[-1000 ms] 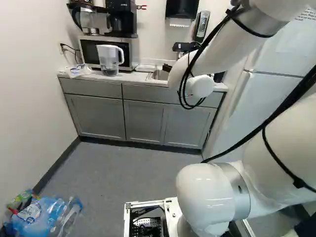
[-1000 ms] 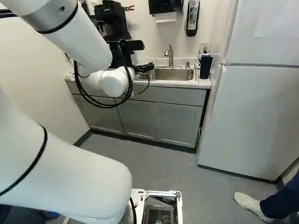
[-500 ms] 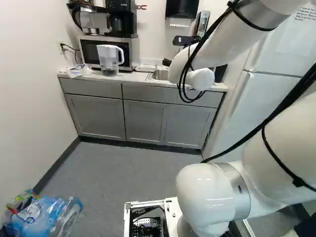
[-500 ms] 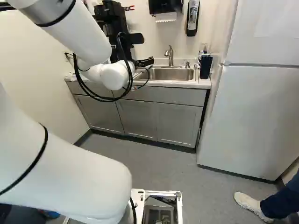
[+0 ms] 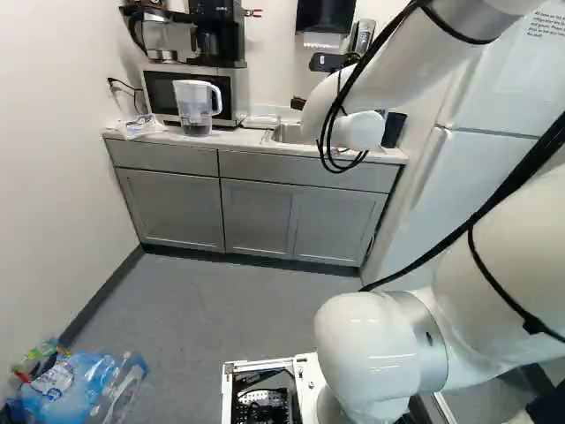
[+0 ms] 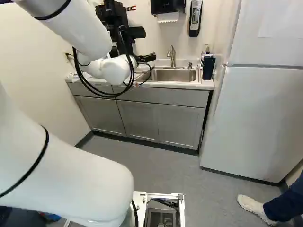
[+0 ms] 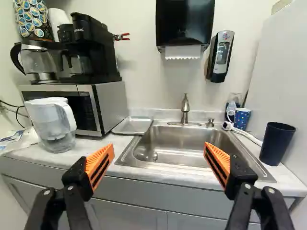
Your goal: Rinse the cup and place it in the tray
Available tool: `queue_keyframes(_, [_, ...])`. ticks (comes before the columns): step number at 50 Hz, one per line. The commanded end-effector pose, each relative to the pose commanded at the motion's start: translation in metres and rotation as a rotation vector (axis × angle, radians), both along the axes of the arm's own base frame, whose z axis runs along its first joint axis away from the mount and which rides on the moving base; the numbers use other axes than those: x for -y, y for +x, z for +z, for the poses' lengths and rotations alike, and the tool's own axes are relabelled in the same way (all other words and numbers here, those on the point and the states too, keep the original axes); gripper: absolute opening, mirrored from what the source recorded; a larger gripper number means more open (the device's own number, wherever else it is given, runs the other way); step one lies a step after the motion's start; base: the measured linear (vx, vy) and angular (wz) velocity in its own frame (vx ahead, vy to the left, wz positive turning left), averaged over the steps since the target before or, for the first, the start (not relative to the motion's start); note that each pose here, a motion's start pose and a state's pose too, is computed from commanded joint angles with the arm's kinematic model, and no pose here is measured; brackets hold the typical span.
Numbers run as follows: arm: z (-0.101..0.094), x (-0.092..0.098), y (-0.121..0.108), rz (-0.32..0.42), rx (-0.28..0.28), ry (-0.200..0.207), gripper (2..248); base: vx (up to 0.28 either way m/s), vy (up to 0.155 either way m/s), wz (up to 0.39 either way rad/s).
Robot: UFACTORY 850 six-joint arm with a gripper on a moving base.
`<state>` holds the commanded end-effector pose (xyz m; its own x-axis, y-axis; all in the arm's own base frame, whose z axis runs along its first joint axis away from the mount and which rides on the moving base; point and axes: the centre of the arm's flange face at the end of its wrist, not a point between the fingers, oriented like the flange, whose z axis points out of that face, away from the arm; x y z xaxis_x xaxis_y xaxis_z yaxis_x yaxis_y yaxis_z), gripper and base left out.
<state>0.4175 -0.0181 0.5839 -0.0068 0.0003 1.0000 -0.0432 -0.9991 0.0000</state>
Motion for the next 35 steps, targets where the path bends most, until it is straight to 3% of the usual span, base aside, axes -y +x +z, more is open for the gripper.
queue_keyframes(35, [0.032, 0.000, 0.012, 0.001, 0.004, 0.000, 247, 0.000, 0.000, 0.000])
